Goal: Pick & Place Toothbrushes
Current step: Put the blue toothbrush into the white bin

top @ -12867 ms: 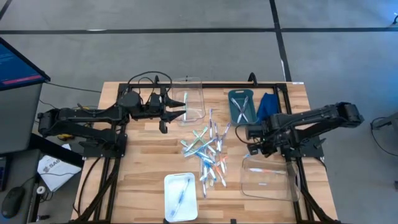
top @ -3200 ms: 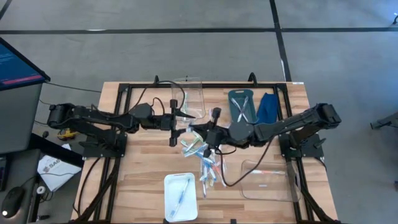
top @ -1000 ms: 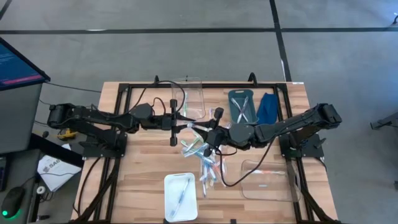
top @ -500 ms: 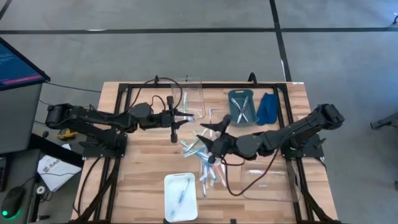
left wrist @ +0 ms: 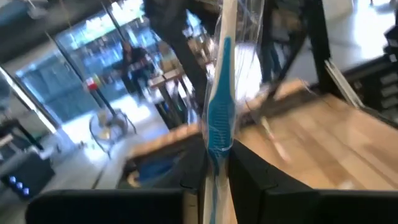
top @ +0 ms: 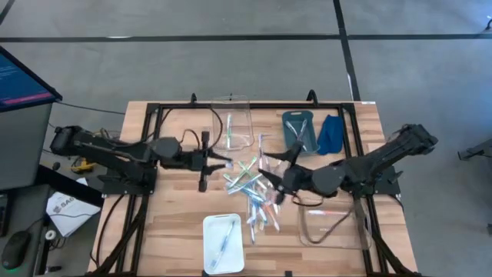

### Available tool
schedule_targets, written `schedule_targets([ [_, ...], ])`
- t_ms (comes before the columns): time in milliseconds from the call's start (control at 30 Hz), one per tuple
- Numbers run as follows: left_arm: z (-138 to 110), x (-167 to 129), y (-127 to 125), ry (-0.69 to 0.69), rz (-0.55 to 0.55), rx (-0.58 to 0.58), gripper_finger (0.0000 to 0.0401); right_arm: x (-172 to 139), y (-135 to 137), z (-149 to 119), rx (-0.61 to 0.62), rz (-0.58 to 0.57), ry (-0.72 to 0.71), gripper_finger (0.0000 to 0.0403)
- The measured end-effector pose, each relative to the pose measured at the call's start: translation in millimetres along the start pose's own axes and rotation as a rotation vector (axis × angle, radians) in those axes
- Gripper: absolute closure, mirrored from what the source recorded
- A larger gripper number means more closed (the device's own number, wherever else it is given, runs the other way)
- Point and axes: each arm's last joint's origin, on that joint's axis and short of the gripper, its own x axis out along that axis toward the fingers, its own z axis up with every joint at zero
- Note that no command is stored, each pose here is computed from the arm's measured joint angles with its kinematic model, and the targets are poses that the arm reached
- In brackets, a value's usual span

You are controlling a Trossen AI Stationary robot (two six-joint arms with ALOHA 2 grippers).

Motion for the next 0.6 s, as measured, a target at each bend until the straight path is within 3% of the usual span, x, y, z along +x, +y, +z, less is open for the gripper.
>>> schedule_targets([
  [100,13,0,-26,0.053,-0.053,0.030,0.0360,-13,-14,-1,0.058,0.187,-0.024,0.0184],
  [200,18,2,-56,0.080,-0.162,0.061,0.0364,-18,-25,-6,0.105,0.299,-0.003,0.0183],
  [433,29,11,-114,0.190,-0.362,0.077,0.0360,-13,-33,-16,0.137,0.321,0.071,0.0183],
  [600,53,26,-138,0.429,-0.452,-0.008,0.0364,-6,-33,-19,0.141,0.302,0.082,0.0184],
])
